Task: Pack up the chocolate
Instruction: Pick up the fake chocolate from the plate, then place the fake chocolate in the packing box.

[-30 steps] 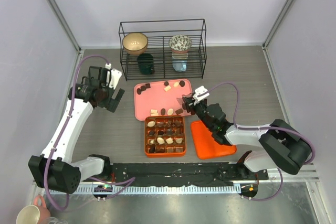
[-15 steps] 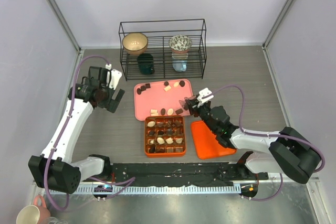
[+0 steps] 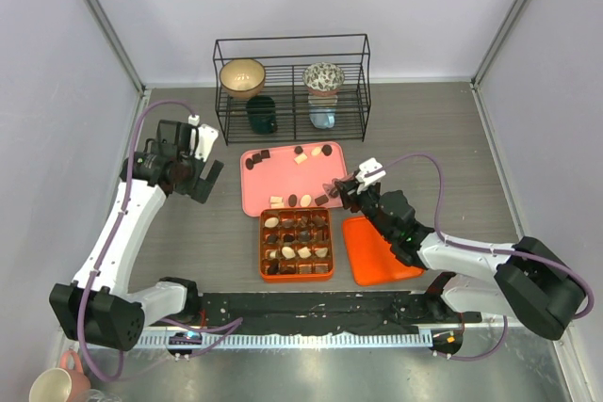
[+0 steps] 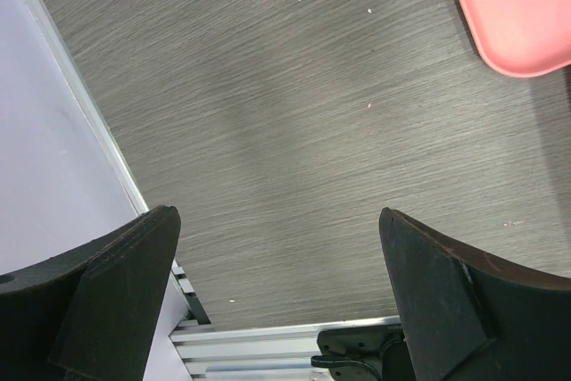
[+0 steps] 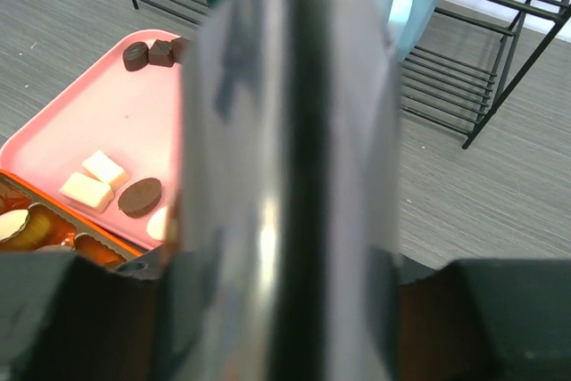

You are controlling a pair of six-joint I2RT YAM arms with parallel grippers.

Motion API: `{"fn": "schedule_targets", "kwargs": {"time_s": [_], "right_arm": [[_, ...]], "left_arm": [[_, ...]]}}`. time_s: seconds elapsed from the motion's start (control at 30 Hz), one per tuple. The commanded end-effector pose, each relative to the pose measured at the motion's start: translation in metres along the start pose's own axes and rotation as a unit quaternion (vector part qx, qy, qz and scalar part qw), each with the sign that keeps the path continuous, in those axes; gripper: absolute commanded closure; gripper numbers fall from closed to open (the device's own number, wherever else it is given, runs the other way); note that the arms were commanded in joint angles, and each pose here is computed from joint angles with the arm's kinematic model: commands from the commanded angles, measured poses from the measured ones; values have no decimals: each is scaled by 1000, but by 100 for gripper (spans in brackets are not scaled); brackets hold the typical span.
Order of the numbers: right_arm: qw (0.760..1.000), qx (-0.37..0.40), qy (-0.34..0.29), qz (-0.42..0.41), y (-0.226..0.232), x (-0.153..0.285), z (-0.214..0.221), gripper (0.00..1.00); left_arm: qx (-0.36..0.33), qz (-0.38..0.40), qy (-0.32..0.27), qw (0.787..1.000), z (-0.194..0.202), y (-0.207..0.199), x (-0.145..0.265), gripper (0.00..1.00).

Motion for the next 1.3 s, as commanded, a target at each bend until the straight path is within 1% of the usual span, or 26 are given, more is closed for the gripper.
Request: {"fn": "schedule_targets", "kwargs": {"time_s": [0.0, 0.07, 0.1, 0.3, 0.53, 0.6, 0.67, 0.7, 0.73, 0.83, 0.87, 0.9, 0.93, 1.0, 1.03, 1.2, 1.27], "right_arm": [[1000, -11, -13, -7, 2, -2, -10, 60], [1000, -11, -16, -11, 3, -4, -12, 65], [1000, -11, -17, -11, 3, -4, -12, 71], [999, -1, -39, -15, 5, -12, -28, 78], [994, 9, -97, -46, 9, -10, -90, 80], [990, 6, -120, -69, 14, -2, -112, 80], [989, 2, -110, -94, 19, 8, -118, 80], [986, -4, -124, -112, 24, 19, -130, 81], [985, -5, -108, -137, 30, 25, -127, 81], [974, -24, -90, -206, 49, 52, -128, 83], [972, -32, -85, -219, 54, 60, -128, 83], [966, -31, -66, -247, 65, 70, -120, 83], [965, -32, -67, -252, 67, 78, -122, 83], [958, -23, -39, -282, 77, 91, -114, 84], [955, -33, -33, -292, 80, 97, -114, 84], [938, -37, 16, -344, 94, 114, -98, 84], [934, -36, 22, -355, 97, 118, -95, 83]], "left_arm": [[5, -1, -27, 1000, -6, 3, 13, 0], [6, -1, -26, 1000, -5, 3, 13, 0], [5, -1, -27, 1000, -6, 3, 12, 0], [5, -2, -27, 1000, -5, 3, 13, 0], [4, -4, -29, 1000, -5, 3, 13, 0], [4, -4, -28, 1000, -4, 3, 12, 0], [4, -5, -27, 1000, -2, 2, 11, 0], [4, -5, -27, 1000, -2, 2, 10, 0], [5, -7, -25, 1000, 0, 2, 9, 0], [6, -7, -26, 1000, 2, 1, 7, 0], [5, -6, -22, 1000, 4, 0, 5, 0], [6, -6, -21, 1000, 5, -1, 4, 0], [6, -7, -21, 1000, 5, -1, 3, 0], [8, -5, -19, 1000, 6, -1, 2, 0], [8, -4, -19, 1000, 6, -2, 2, 0], [8, -6, -17, 1000, 5, -1, 2, 0], [8, -5, -17, 1000, 5, -1, 1, 0]]}}
Point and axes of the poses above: each gripper's point midway between its finger pads, its own x axis back along the fingers, its own y axis along the line the jaws close on, z = x × y, the point moved 8 cm from there along x, back along the fingers, and after that the axes turned 1 degree about -x, right-handed, at the moved point
